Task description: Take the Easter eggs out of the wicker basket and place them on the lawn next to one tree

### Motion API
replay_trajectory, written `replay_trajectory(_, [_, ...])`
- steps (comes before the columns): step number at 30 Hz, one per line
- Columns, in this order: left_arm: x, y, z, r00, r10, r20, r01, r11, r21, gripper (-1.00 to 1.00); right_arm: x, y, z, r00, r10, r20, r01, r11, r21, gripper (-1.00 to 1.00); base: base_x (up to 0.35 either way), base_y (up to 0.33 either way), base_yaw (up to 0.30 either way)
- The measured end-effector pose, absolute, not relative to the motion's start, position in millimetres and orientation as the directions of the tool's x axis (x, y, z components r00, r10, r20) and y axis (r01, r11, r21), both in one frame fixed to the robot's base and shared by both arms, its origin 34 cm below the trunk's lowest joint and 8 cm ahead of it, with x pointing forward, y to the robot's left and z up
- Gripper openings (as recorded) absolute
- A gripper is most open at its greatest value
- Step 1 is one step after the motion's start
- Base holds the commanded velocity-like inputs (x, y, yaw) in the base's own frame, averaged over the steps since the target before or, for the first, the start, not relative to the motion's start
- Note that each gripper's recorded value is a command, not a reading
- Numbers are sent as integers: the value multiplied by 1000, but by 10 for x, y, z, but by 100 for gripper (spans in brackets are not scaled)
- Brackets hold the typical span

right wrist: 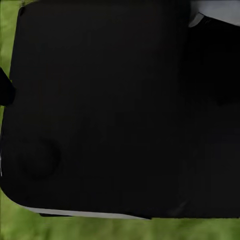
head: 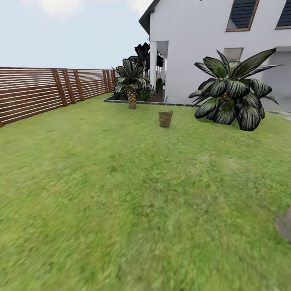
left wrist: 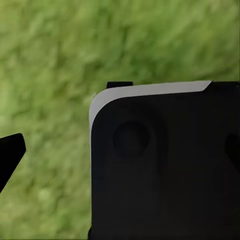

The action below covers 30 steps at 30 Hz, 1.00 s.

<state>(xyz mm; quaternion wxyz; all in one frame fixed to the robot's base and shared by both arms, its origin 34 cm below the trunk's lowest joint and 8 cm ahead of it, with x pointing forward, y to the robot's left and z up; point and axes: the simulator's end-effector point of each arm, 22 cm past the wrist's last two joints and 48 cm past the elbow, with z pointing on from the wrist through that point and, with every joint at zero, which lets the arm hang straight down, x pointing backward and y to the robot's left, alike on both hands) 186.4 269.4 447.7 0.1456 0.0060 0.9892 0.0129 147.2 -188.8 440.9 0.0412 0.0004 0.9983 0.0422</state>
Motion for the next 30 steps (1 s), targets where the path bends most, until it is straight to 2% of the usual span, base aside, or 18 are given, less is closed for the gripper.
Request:
replay_trajectory(11, [1867,2695,4477,-957,16,-288,8,1000,28,100,1479,-1860,4412,-996,15,-84,7,996,87,100,324,118,-7])
replay_trajectory(25, [1857,2695,4476,-958,15,-286,8,1000,28,100,1468,-1884,4410,-996,17,-82,10,996,84,100,324,118,-236])
replay_trajectory(30, [1851,2695,4475,-959,15,-284,8,1000,28,100,1469,-1881,4411,-996,17,-83,10,996,84,100,324,118,-96])
